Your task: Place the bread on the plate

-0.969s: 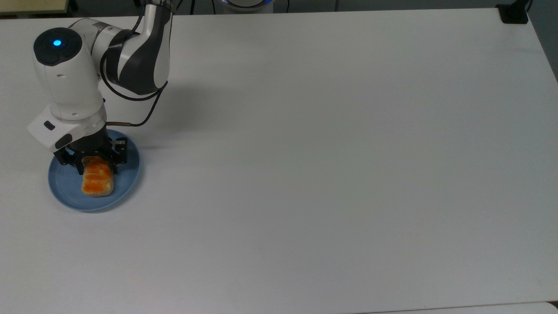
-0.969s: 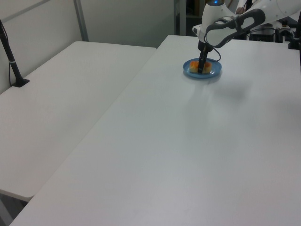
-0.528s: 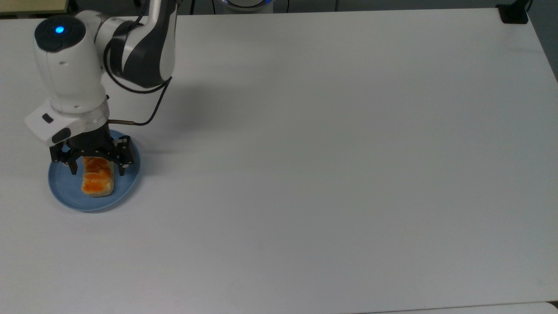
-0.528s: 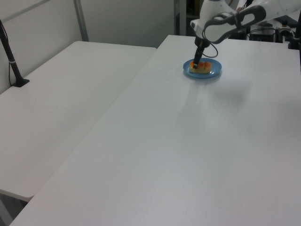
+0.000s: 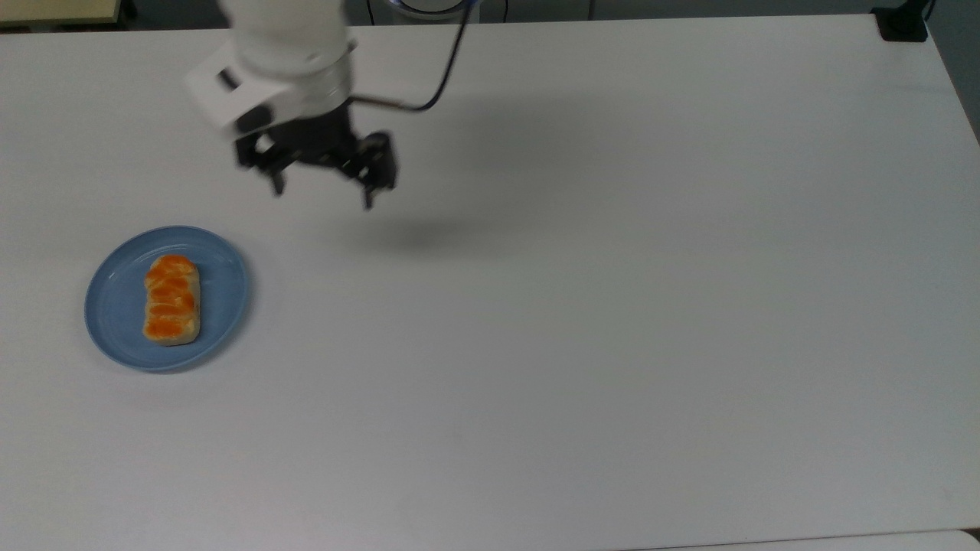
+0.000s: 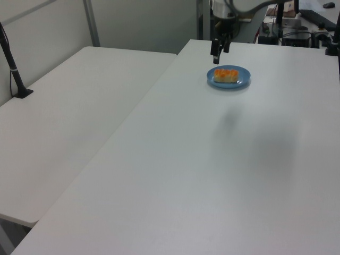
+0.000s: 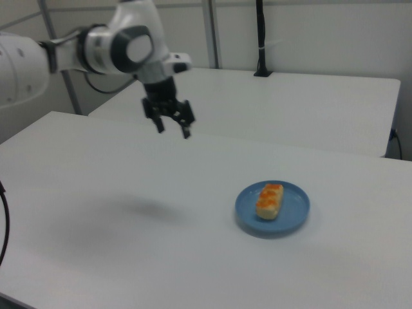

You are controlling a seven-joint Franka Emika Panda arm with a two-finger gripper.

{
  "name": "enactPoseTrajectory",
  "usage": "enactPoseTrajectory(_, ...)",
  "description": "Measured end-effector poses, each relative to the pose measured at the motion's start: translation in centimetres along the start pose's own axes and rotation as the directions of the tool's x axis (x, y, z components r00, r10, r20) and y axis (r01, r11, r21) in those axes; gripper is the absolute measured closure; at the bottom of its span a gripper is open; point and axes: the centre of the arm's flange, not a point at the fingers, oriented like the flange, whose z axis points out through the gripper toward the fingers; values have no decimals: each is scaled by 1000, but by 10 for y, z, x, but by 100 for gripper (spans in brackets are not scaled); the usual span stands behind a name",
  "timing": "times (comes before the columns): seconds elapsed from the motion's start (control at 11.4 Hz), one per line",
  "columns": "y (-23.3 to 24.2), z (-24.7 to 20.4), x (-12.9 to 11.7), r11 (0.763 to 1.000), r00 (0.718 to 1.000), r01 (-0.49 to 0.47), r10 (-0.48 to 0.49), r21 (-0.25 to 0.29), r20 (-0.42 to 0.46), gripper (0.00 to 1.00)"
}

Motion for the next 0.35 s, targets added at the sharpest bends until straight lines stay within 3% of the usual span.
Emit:
enactPoseTrajectory(0.18, -32, -43, -32, 1000, 999, 2, -2, 0, 44, 0)
enactPoseTrajectory(0.35, -31, -74, -57, 1000, 997, 5, -5, -2, 76, 0)
